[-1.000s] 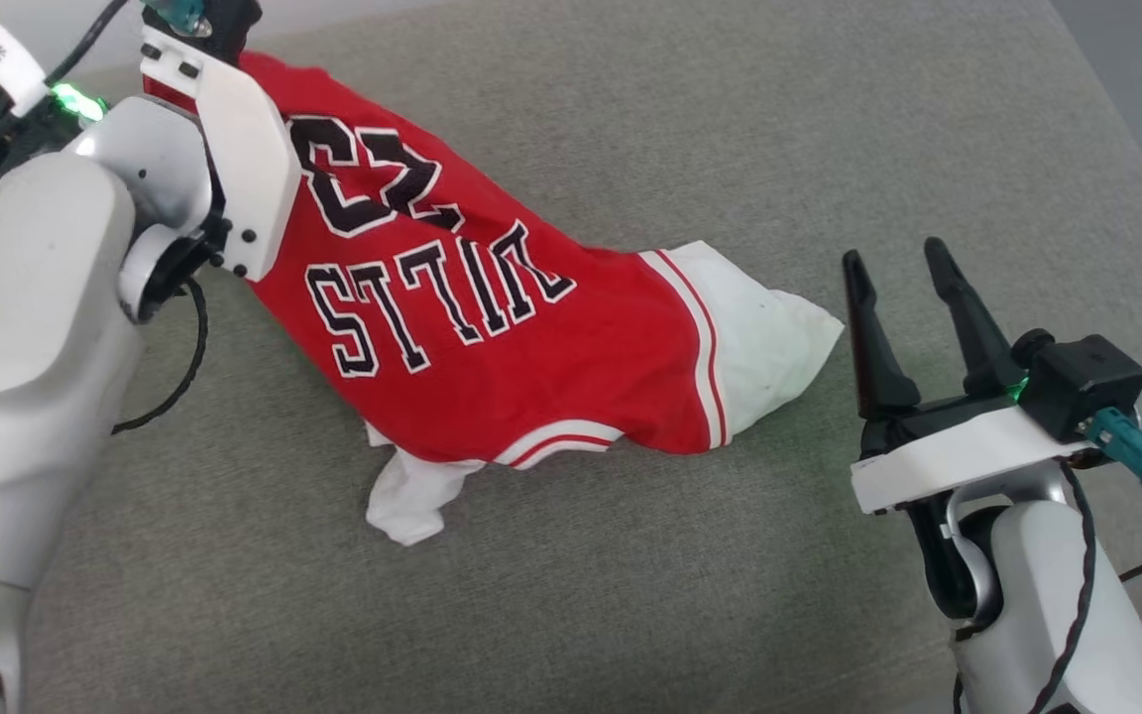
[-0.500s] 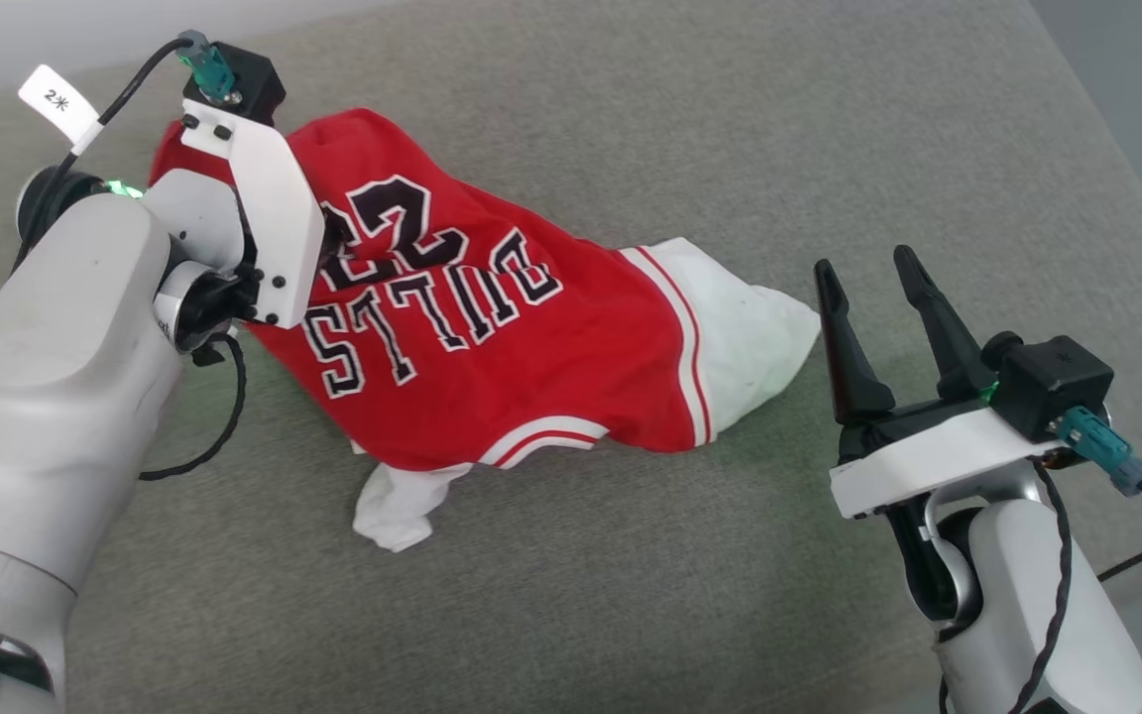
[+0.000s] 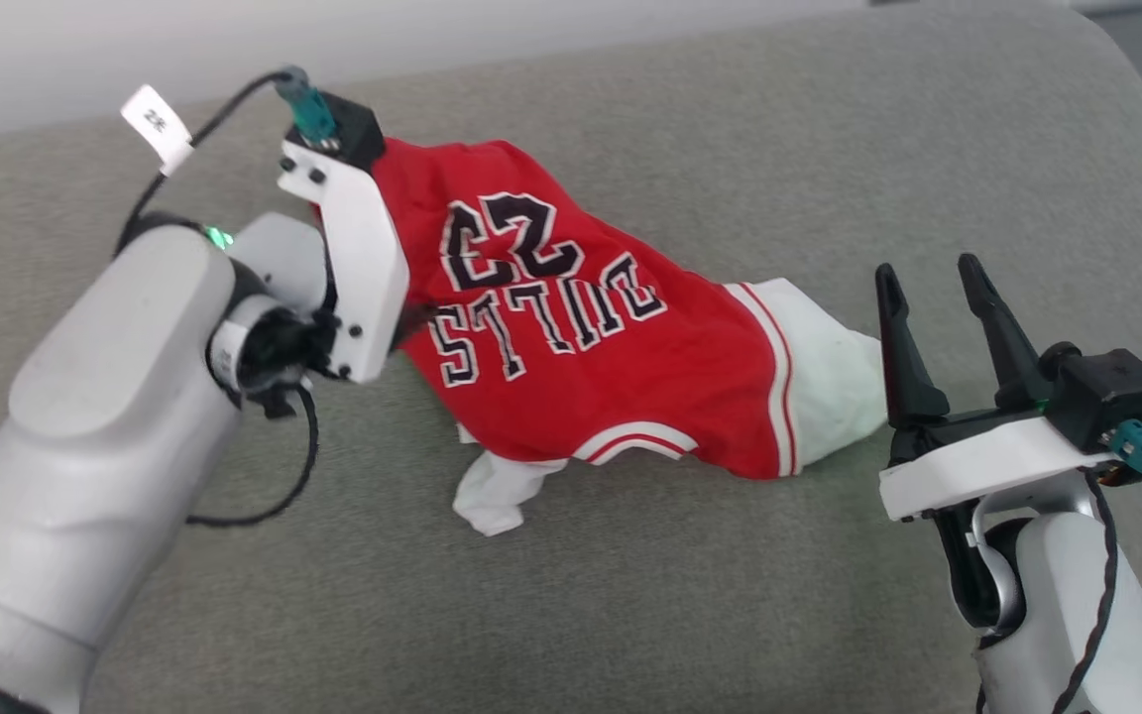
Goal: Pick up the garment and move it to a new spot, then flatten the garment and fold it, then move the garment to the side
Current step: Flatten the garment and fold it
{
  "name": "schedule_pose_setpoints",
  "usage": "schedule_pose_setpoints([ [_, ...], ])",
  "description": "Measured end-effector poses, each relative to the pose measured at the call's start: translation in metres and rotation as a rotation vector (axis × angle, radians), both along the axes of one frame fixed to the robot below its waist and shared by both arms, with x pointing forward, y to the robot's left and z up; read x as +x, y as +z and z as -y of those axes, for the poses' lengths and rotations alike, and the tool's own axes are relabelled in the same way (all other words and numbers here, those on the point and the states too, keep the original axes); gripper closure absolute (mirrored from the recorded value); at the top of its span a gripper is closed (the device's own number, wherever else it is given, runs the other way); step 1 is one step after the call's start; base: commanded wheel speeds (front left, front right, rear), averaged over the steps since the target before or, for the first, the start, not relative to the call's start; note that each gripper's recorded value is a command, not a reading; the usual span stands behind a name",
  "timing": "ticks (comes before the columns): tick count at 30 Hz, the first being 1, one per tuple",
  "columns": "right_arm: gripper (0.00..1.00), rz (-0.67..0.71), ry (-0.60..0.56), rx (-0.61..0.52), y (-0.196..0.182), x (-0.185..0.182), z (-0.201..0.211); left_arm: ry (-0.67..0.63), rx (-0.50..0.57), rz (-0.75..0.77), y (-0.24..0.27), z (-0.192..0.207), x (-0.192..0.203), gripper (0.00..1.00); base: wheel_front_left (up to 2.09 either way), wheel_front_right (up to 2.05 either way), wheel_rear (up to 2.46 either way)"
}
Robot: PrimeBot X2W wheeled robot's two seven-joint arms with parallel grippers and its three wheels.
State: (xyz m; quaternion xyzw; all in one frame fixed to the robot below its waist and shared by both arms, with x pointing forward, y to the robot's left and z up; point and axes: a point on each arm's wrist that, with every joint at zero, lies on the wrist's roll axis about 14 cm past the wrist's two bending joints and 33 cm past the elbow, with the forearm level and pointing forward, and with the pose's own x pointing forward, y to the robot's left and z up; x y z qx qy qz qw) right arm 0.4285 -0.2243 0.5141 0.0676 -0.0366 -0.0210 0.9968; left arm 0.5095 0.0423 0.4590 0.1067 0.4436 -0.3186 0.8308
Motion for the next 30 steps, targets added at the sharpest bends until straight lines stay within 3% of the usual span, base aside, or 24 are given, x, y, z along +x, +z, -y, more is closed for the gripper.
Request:
schedule_pose_setpoints([
  [14,0.0,0.044,0.04,-0.006,0.02,0.008,-0.013,-0.028,-0.022,-0.205,-0.024,0.001,-0.083,0.0,0.0,0.0,0.0],
  [25,0.0,0.019,-0.023,-0.016,0.008,0.004,0.009,-0.043,-0.094,-0.36,-0.052,0.026,-0.103,0.0,0.0,0.0,0.0],
  [30,0.0,0.008,-0.035,-0.014,0.003,0.005,0.013,-0.037,-0.101,-0.359,-0.066,0.031,-0.1,0.0,0.0,0.0,0.0],
])
